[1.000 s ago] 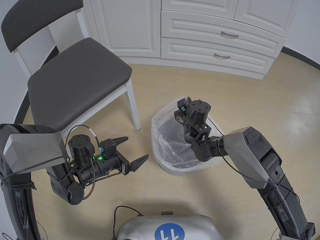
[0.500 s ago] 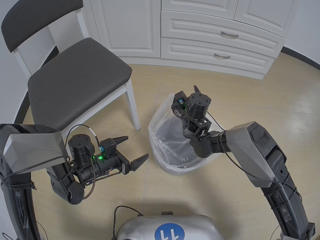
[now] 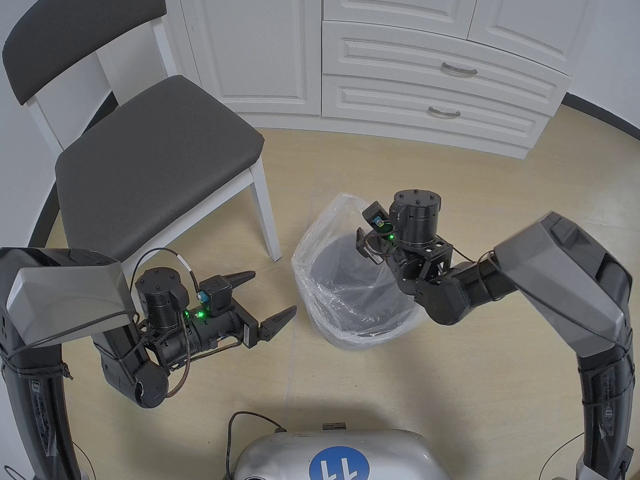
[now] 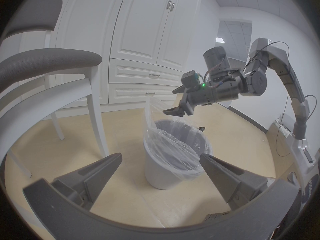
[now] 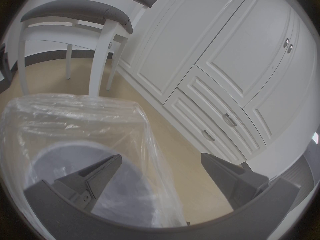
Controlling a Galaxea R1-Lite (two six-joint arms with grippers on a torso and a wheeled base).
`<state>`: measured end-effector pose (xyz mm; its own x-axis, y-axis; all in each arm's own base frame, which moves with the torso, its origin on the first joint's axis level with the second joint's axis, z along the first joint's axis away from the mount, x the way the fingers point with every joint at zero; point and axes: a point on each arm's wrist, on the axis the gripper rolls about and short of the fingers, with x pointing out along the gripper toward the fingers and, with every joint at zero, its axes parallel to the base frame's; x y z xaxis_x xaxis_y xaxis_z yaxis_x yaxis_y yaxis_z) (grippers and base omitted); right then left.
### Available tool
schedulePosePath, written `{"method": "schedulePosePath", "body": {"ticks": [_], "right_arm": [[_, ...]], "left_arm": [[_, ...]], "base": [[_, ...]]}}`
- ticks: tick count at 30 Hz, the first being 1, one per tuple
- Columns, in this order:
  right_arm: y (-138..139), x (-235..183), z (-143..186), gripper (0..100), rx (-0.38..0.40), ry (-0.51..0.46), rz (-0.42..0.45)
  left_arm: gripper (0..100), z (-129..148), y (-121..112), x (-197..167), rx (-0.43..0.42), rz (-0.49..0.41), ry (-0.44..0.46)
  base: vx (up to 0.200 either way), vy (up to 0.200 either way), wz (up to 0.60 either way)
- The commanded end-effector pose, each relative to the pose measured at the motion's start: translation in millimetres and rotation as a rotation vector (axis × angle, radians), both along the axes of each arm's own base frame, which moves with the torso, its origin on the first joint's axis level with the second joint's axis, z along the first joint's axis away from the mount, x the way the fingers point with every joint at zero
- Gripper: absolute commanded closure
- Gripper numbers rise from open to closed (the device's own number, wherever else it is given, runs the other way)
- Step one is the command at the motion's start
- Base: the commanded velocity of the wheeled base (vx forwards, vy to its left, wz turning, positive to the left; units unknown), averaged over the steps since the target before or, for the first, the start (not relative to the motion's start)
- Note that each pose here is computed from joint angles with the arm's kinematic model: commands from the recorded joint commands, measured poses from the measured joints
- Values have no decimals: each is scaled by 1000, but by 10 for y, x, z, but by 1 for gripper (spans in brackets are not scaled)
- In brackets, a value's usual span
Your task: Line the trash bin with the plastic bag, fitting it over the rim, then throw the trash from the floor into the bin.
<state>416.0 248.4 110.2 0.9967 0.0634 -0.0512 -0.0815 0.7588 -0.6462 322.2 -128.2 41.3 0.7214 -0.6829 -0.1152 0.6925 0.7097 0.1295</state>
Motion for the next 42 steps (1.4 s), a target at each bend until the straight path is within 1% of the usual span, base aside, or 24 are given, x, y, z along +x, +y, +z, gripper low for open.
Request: {"method": "schedulePosePath", "body": {"ticks": [1,3,4,7,8,11,13,14,15,16,18,20,22,26,28,30,33,36,39,41,42], "right_arm": [[-179,-283,284,0,25,14,4],[-246,-402,275,0,46,44,3],[-270,-466,276,0,72,58,4],[-379,-683,272,0,207,118,13],[-430,-773,285,0,247,147,33],[-586,-967,308,0,363,233,50],[-653,-1033,325,0,476,275,44],[-653,-1033,325,0,476,275,44],[-703,-1036,328,0,562,308,50],[-753,-995,313,0,641,334,49],[-783,-930,296,0,703,341,34],[-783,-825,245,0,764,350,12],[-754,-730,194,0,788,352,-1],[-704,-633,184,0,819,340,-2],[-678,-598,138,0,831,347,-6],[-675,-578,98,0,834,353,-14],[-691,-568,92,0,835,351,-20],[-715,-598,83,0,828,354,-26],[-720,-662,3,0,800,381,-32],[-721,-664,-2,0,797,384,-33],[-736,-692,-59,0,758,399,-36]], "left_arm": [[0,18,-33,20,-5,-3,-13],[0,29,-47,30,-7,2,-18],[0,47,-59,41,-11,12,-25],[0,143,-73,81,-35,71,-52],[0,197,-76,72,-52,91,-55],[0,370,-157,1,-145,95,-36],[0,472,-213,-49,-197,97,-16],[0,472,-213,-49,-197,97,-16],[0,518,-285,-97,-219,97,0],[0,528,-375,-148,-222,111,30],[0,530,-461,-183,-215,148,66],[0,569,-561,-142,-214,203,98],[0,662,-635,-18,-228,254,132],[0,894,-747,209,-252,315,225],[0,1000,-764,285,-301,365,305],[0,1034,-751,263,-345,383,374],[0,1076,-752,228,-345,375,372],[0,1077,-786,204,-329,367,366],[0,956,-779,192,-263,372,378],[0,940,-778,190,-258,373,382],[0,777,-750,177,-175,372,389]], "base": [[0,0,0],[0,0,0],[0,0,0],[0,0,0],[0,0,0],[0,0,0],[0,0,0],[0,0,0],[0,0,0],[0,0,0],[0,0,0],[0,0,0],[0,0,0],[0,0,0],[0,0,0],[0,0,0],[0,0,0],[0,0,0],[0,0,0],[0,0,0],[0,0,0]]}}
